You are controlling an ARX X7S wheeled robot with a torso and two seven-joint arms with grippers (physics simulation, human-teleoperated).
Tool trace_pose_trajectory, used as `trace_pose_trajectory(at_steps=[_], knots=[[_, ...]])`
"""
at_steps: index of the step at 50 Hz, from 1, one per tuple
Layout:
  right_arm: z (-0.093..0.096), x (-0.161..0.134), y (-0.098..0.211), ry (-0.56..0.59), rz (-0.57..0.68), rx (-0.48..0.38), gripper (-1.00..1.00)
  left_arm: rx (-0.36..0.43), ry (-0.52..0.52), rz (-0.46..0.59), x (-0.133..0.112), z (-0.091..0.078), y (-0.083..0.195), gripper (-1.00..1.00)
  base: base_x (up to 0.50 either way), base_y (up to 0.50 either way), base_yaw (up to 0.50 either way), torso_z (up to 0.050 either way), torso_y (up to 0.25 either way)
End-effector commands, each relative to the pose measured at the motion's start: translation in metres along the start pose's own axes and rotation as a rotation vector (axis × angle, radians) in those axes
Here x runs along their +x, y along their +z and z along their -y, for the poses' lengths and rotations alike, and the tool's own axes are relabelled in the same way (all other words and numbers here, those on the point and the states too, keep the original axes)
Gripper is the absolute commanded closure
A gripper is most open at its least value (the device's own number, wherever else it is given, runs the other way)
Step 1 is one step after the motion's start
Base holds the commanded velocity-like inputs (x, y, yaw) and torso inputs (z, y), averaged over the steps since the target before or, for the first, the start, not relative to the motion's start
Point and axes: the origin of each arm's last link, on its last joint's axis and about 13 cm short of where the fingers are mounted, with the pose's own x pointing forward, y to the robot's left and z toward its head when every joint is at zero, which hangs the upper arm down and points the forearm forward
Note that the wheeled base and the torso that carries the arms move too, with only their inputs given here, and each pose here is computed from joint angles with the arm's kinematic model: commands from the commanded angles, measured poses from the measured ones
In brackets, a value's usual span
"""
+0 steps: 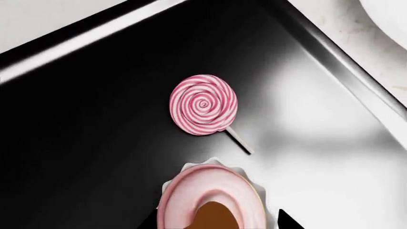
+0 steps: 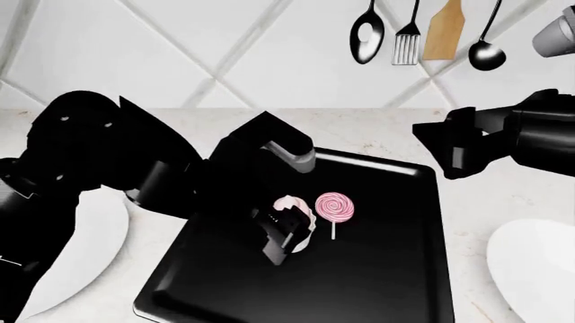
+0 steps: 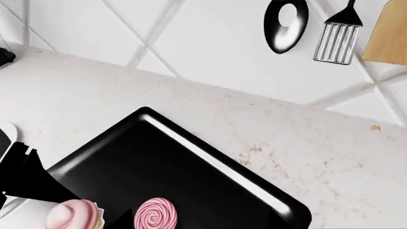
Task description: Move the dessert items from the plate to the tray.
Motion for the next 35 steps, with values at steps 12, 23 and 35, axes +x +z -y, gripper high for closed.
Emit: trace_pose_trajectory(at_steps=[12,23,35], knots=[[0.0,0.0,-0.001,0.005,-0.008,0.004,-1.0,0.009,-0.082,-0.074,0.007,0.008,-0.006,-1.0,0.0,0.0,0.0,0.0,0.0],[0.0,-0.001,-0.001,0.003,-0.01,0.003,-1.0,0.027,-0.053,0.021,-0.017,0.01,0.013,-1.0,0.0,0.0,0.0,0.0,0.0],[-0.001,-0.003,0.001,0.002,-0.01,0.0,-1.0,0.042,-0.019,0.085,-0.04,0.016,0.024,-1.0,0.0,0.0,0.0,0.0,0.0]])
